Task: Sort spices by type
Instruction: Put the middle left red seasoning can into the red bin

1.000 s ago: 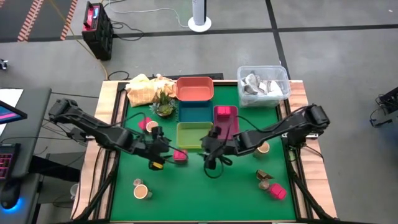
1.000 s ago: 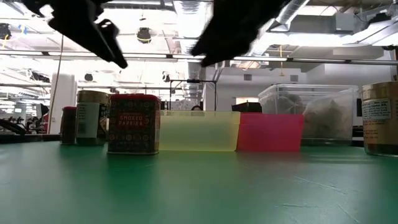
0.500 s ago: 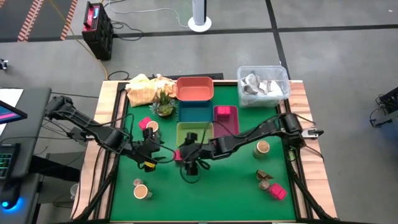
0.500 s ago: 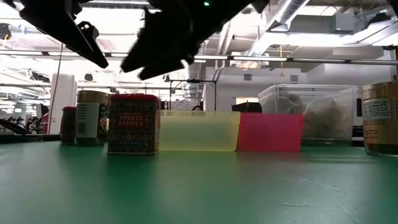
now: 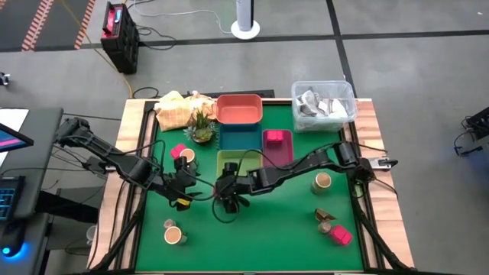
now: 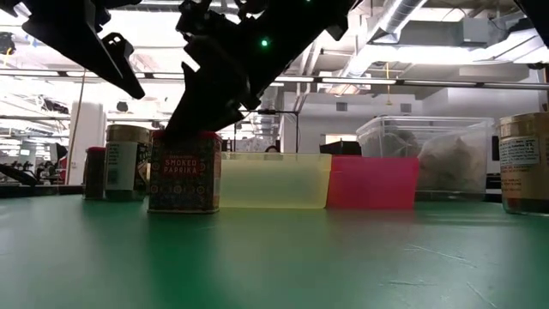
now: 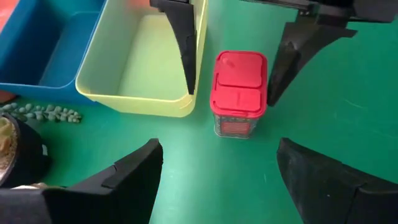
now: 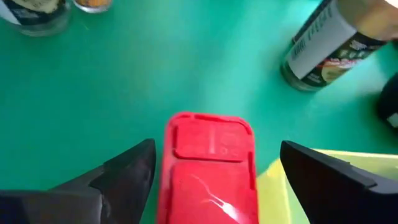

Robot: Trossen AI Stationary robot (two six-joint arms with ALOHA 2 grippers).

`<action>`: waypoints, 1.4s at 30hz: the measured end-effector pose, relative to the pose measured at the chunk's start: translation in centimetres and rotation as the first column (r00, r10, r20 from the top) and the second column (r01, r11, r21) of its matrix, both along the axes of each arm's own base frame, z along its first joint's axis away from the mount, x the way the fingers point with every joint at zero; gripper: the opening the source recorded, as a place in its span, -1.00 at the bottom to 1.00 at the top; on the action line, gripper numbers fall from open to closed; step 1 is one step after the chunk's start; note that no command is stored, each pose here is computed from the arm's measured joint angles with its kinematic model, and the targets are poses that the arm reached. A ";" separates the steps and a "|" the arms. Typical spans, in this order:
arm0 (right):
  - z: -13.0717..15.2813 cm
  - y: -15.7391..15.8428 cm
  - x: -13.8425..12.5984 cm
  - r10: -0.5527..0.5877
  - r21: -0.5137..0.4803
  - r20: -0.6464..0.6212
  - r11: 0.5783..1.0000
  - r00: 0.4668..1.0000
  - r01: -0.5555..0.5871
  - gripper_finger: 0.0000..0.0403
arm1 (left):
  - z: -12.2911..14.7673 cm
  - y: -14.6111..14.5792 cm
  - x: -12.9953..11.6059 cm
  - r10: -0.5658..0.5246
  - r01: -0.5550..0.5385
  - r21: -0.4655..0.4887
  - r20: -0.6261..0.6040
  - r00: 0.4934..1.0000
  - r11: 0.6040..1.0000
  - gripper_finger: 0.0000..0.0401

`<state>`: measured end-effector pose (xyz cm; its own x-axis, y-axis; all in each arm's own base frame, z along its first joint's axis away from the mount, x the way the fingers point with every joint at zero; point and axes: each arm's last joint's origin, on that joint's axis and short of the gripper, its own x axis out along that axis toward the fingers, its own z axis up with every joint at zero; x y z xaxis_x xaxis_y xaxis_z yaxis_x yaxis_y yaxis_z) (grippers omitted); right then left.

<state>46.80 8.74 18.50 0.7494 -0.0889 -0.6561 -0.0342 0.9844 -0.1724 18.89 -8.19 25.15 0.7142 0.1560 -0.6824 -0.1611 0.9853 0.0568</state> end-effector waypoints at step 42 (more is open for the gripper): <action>9.7 -2.8 -12.9 -0.243 -0.186 -0.221 0.961 0.944 0.204 0.18 | 0.0 0.0 0.0 -0.006 0.006 0.002 0.003 1.000 1.000 0.50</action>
<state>33.90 5.97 28.24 0.5207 -0.3537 -0.7770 0.1244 0.9319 -0.3408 18.92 -8.21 25.19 0.7174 0.1532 -0.6796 -0.1557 0.9861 0.0580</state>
